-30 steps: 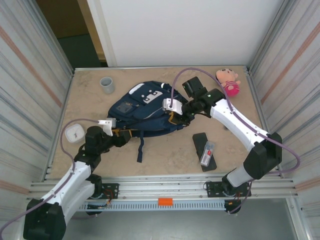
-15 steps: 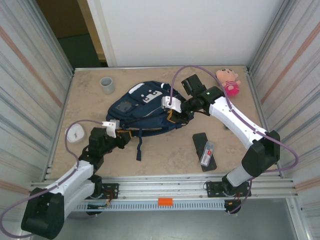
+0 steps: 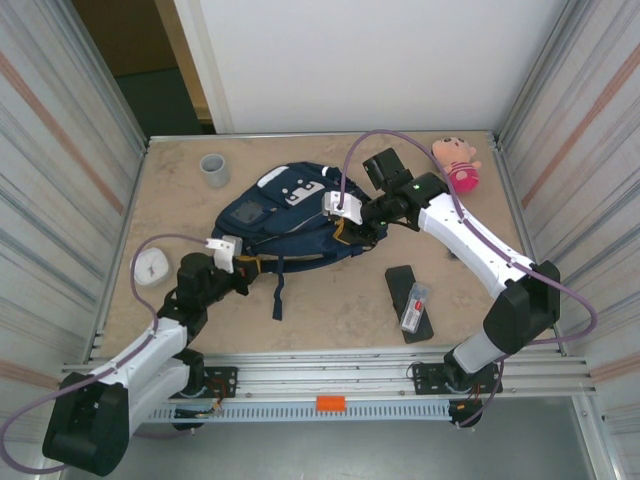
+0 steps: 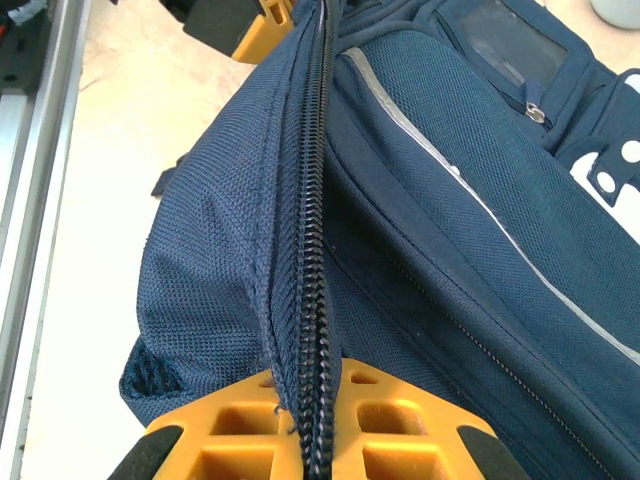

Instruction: Pack books, pencil case, and school supplies into a backpack

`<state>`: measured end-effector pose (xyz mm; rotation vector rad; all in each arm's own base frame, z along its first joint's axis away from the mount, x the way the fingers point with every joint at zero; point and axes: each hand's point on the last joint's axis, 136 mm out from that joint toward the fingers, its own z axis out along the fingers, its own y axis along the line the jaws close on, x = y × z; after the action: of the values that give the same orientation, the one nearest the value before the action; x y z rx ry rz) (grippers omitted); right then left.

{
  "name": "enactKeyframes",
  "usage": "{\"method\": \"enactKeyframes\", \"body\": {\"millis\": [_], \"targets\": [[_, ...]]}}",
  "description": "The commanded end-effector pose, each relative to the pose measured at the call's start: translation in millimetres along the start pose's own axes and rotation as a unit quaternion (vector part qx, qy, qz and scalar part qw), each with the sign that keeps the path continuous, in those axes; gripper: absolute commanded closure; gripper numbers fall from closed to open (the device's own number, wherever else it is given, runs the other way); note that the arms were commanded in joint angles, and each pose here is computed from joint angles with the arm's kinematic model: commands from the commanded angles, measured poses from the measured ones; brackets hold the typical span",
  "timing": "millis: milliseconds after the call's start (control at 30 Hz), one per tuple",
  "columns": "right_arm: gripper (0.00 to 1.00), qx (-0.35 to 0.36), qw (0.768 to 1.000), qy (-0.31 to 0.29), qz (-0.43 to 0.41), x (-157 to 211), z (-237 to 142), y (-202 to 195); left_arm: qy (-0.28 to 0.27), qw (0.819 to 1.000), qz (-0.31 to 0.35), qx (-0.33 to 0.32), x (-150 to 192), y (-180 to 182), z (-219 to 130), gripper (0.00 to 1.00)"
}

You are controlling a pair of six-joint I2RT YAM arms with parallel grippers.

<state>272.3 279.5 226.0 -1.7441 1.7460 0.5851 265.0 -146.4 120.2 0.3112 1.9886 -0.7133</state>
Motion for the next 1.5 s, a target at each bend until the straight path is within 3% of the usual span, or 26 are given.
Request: {"method": "enactKeyframes", "body": {"millis": [0, 200, 467, 567, 800, 933, 1033, 1100, 1333, 1467], "targets": [[1.00, 0.040, 0.998, -0.039, -0.002, -18.3, -8.5, -15.2, -0.016, 0.997, 0.041, 0.066, -21.9, -27.8, -2.1, 1.00], [1.00, 0.082, 0.996, -0.036, 0.025, -12.8, 8.1, -29.1, -0.018, 0.983, 0.079, 0.165, -31.5, -76.6, -13.4, 1.00], [1.00, 0.102, 0.993, -0.039, 0.054, -11.5, 40.7, -35.0, 0.046, 0.928, 0.167, 0.329, -34.7, -172.5, -28.4, 1.00], [1.00, 0.089, 0.993, -0.052, 0.057, -12.2, 46.2, -27.6, 0.065, 0.920, 0.176, 0.345, -34.7, -187.9, -25.8, 0.95], [1.00, 0.058, 0.994, -0.073, 0.051, -8.0, 45.3, -5.8, 0.048, 0.960, 0.164, 0.222, -39.3, -150.0, -18.2, 0.49], [1.00, 0.048, 0.996, -0.071, 0.040, -4.0, 50.0, 2.7, 0.007, 0.991, 0.119, 0.060, -59.5, -97.7, -27.4, 0.33], [1.00, 0.043, 0.997, -0.064, 0.004, -7.1, 62.2, 15.1, 0.002, 0.994, 0.083, -0.072, -60.4, -44.5, -41.5, 0.30], [1.00, 0.040, 0.998, -0.053, -0.018, -6.0, 75.4, 22.4, 0.012, 0.991, 0.063, -0.122, -54.8, -19.4, -50.2, 0.30], [0.99, 0.022, 0.998, -0.054, -0.028, -0.2, 112.7, 28.5, 0.026, 0.986, 0.035, -0.160, -50.3, 10.1, -64.2, 0.30], [0.92, -0.010, 0.999, -0.014, -0.038, 24.2, 122.3, 49.6, 0.053, 0.983, 0.090, -0.152, -47.1, 8.2, -64.9, 0.29]]}}
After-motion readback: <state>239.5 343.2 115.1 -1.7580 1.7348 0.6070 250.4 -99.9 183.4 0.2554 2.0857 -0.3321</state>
